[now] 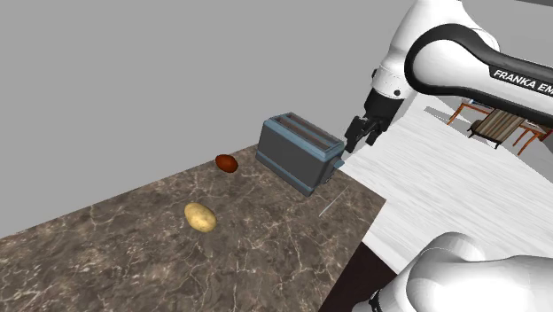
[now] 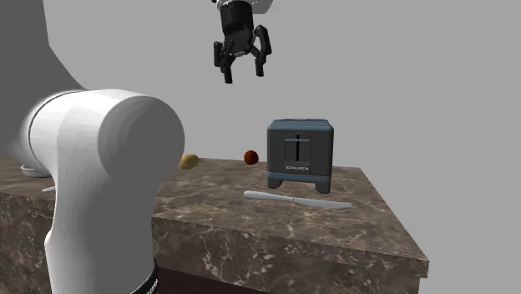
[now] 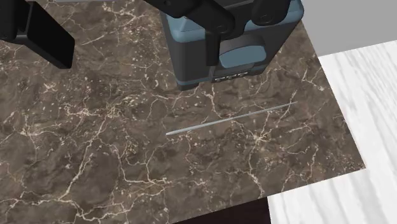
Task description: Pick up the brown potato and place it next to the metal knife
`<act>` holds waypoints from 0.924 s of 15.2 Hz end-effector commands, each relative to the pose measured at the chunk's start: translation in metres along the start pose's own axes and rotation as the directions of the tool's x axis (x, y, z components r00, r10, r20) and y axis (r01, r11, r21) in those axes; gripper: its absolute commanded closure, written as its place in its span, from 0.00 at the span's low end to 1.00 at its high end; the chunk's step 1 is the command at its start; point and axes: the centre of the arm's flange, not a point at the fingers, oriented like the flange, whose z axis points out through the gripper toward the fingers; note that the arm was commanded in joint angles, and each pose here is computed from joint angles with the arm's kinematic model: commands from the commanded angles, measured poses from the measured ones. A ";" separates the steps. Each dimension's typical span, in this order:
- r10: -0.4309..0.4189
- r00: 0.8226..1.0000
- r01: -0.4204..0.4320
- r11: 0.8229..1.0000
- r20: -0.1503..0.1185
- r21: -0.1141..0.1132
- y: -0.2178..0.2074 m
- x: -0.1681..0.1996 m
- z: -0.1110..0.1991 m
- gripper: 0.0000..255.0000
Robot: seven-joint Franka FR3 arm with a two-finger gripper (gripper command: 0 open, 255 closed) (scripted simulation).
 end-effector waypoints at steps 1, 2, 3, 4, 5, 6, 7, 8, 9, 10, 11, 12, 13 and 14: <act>0.000 1.000 0.000 1.000 0.000 0.000 0.000 0.000 0.000 0.00; -0.020 1.000 0.020 1.000 -0.004 0.002 -0.002 0.010 0.007 0.00; -0.039 0.999 0.039 0.999 -0.007 0.004 -0.005 0.020 0.014 0.00; -0.058 0.998 0.059 0.998 -0.011 0.005 -0.008 0.031 0.021 0.00; -0.078 0.997 0.078 0.997 -0.015 0.007 -0.011 0.041 0.028 0.00; -0.097 0.995 0.097 0.995 -0.019 0.009 -0.014 0.051 0.035 0.00; -0.117 0.993 0.117 0.993 -0.023 0.010 -0.018 0.061 0.042 0.00; -0.136 0.990 0.136 0.991 -0.027 0.012 -0.022 0.071 0.049 0.00; -0.155 0.987 0.156 0.988 -0.031 0.013 -0.026 0.081 0.056 0.00; -0.174 0.984 0.175 0.984 -0.035 0.014 -0.030 0.091 0.062 0.00; -0.193 0.980 0.194 0.981 -0.038 0.015 -0.034 0.100 0.069 0.00; -0.213 0.976 0.213 0.977 -0.042 0.016 -0.039 0.110 0.076 0.00; -0.231 0.972 0.232 0.972 -0.046 0.017 -0.044 0.120 0.083 0.00; -0.250 0.967 0.251 0.968 -0.051 0.018 -0.049 0.129 0.089 0.00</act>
